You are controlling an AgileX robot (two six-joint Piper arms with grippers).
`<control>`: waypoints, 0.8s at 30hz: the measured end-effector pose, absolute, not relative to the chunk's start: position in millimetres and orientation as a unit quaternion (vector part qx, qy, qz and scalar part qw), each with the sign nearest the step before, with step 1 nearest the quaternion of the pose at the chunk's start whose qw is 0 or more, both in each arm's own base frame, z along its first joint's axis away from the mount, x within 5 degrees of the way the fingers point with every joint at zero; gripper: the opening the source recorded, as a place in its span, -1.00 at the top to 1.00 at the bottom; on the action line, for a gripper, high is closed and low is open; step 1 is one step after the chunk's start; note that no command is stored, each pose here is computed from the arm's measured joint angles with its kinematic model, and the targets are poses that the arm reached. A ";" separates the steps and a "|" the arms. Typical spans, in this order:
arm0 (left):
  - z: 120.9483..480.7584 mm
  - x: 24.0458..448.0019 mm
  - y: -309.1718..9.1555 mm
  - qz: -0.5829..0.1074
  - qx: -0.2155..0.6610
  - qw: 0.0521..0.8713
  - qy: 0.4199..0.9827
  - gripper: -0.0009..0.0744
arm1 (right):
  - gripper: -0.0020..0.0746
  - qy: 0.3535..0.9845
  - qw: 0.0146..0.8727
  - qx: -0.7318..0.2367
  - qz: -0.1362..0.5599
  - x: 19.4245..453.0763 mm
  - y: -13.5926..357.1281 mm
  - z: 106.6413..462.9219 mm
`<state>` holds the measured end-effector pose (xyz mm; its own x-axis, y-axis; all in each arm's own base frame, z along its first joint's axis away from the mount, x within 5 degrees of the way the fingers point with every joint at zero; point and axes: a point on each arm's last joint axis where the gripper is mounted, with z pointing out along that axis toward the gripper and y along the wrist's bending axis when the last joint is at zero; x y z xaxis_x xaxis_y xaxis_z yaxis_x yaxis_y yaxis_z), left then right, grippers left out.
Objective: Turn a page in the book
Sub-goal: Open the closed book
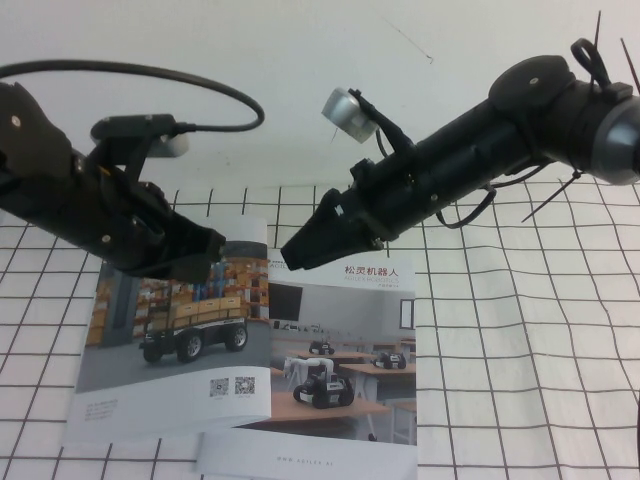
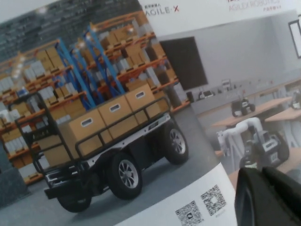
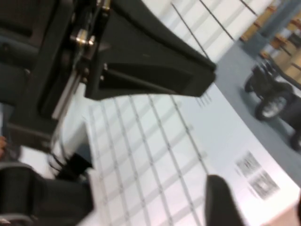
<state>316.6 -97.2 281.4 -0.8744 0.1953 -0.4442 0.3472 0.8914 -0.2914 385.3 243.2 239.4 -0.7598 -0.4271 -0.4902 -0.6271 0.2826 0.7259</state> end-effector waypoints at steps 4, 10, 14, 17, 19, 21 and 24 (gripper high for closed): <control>248.2 319.5 -95.7 -0.174 0.125 0.184 0.959 0.98 | 0.54 0.817 0.084 -0.357 0.445 384.3 237.0 229.6; 202.9 330.6 -95.1 -0.159 0.103 0.156 0.970 0.98 | 0.91 0.861 0.044 -0.372 0.344 384.4 222.3 214.2; 174.7 339.6 -95.8 -0.151 0.090 0.134 0.975 0.98 | 0.93 0.880 0.027 -0.373 0.293 385.2 214.2 208.1; 156.3 343.6 -96.0 -0.146 0.084 0.118 0.979 0.98 | 0.94 0.890 0.023 -0.374 0.261 385.6 208.8 208.0; 146.5 345.3 -96.5 -0.146 0.078 0.109 0.980 0.98 | 0.94 0.896 0.024 -0.374 0.237 385.6 204.7 210.8; 143.8 345.9 -96.9 -0.148 0.075 0.106 0.980 0.98 | 0.94 0.900 0.029 -0.377 0.219 384.5 200.9 217.5; 141.4 346.8 -97.3 -0.149 0.072 0.104 0.981 0.98 | 0.94 0.902 0.045 -0.383 0.193 381.5 194.9 233.8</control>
<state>346.8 -97.3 141.4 -0.9681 0.1109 -0.2247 0.1727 0.9450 -0.2778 381.5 194.9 233.8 -0.7030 -0.6731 -0.2295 -0.7081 0.6327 0.3134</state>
